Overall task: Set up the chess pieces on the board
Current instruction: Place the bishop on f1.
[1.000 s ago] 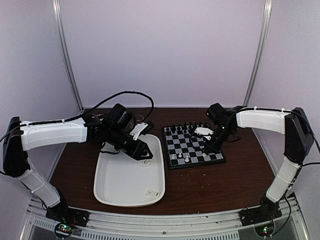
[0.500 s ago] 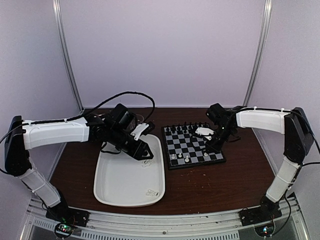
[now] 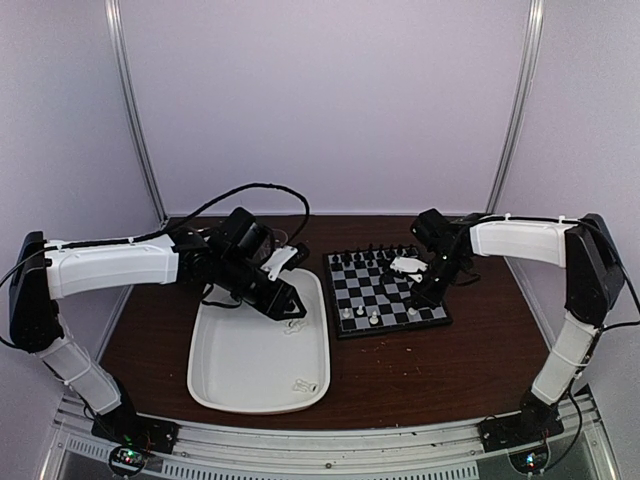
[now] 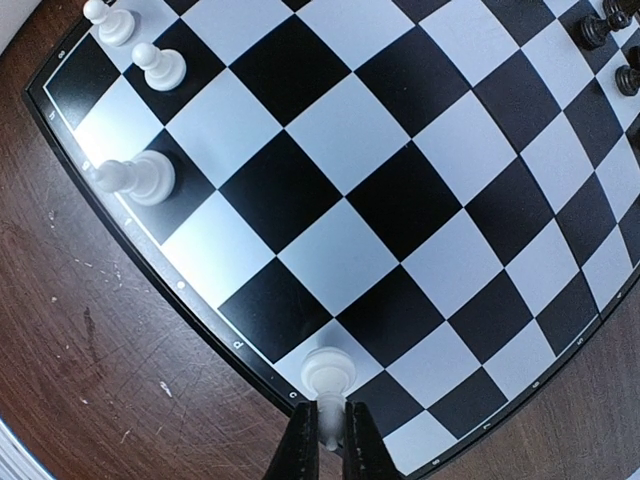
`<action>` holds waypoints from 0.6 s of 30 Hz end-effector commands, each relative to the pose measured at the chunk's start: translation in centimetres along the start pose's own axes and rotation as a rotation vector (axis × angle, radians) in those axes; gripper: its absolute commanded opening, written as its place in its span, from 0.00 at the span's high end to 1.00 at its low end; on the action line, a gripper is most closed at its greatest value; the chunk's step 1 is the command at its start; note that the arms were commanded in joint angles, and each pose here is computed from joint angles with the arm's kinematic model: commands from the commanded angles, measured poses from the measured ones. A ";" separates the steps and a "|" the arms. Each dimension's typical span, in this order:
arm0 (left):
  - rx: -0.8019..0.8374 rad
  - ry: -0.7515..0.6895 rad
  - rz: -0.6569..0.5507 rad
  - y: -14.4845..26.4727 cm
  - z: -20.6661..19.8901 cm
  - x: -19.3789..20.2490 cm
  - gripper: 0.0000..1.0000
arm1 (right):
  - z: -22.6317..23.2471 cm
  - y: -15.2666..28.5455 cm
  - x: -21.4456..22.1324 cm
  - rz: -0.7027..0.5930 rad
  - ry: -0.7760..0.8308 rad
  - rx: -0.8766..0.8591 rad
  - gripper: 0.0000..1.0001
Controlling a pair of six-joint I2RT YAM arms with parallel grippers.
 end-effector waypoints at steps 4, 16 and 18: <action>-0.009 -0.014 -0.016 0.0 0.1 -0.4 0.62 | 0.2 -0.3 0.5 0.038 0.018 0.004 0.95; -0.008 -0.011 -0.016 -0.1 0.0 -0.2 0.62 | 0.1 -0.9 0.5 0.056 0.018 0.003 0.93; -0.009 -0.010 -0.016 -0.1 0.1 -0.2 0.62 | 0.1 -1.0 0.4 0.058 0.018 0.006 0.93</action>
Point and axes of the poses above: each gripper's point midway between its finger pads, its own y axis back along the fingers, its own z axis along the line the jaws close on, x = y × z, the point moved 8 cm from there along y, back along the fingers, and after that the axes turned 15 degrees about -y, right-handed, at the moved point
